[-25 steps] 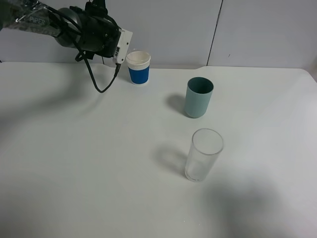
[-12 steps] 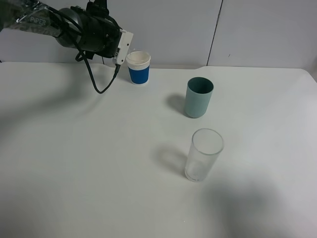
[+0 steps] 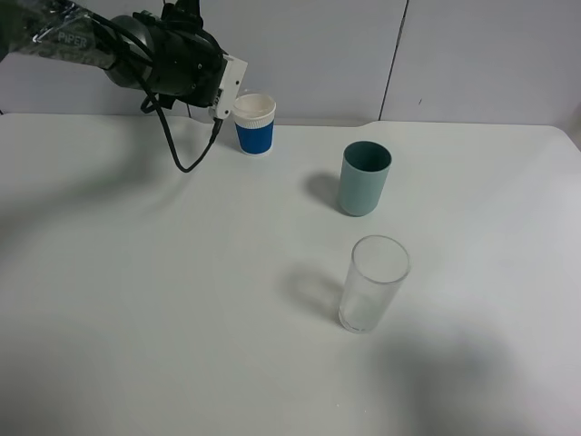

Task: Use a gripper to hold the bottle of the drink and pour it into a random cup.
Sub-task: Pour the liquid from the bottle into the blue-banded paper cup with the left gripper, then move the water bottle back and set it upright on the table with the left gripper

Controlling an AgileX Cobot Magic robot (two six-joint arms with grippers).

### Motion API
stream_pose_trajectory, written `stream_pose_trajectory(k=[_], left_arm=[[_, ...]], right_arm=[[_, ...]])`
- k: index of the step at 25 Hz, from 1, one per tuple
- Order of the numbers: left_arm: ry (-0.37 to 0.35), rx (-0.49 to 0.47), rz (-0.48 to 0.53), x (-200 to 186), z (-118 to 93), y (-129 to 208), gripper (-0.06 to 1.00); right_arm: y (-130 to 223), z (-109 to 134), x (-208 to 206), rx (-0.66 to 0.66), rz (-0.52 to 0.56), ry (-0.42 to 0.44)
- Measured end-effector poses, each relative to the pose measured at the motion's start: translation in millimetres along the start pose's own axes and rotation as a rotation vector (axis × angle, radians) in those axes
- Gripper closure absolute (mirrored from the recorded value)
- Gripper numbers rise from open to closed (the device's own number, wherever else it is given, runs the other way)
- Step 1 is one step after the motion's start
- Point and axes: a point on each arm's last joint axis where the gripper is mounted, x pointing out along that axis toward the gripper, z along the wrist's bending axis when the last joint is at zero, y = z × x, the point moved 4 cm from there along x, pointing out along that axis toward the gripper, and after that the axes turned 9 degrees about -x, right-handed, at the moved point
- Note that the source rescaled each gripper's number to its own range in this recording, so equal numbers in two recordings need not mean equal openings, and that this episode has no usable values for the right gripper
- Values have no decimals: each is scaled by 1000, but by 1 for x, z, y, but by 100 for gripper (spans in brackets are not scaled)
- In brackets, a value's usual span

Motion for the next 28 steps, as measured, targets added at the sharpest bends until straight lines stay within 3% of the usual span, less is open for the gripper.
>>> stream_pose_trajectory(k=[10,18,21,28], left_arm=[[-8,49,-16,-7,1,-8,87],[-11,34,-4,-7,2,-7,87],[-12,-69,-2,-7,3,-6,87],[-20,-457,-72,-16,23,-4,87]], right_arm=[[0,0,0,0,0,0],[0,0,0,0,0,0],[0,0,0,0,0,0],[0,0,0,0,0,0]])
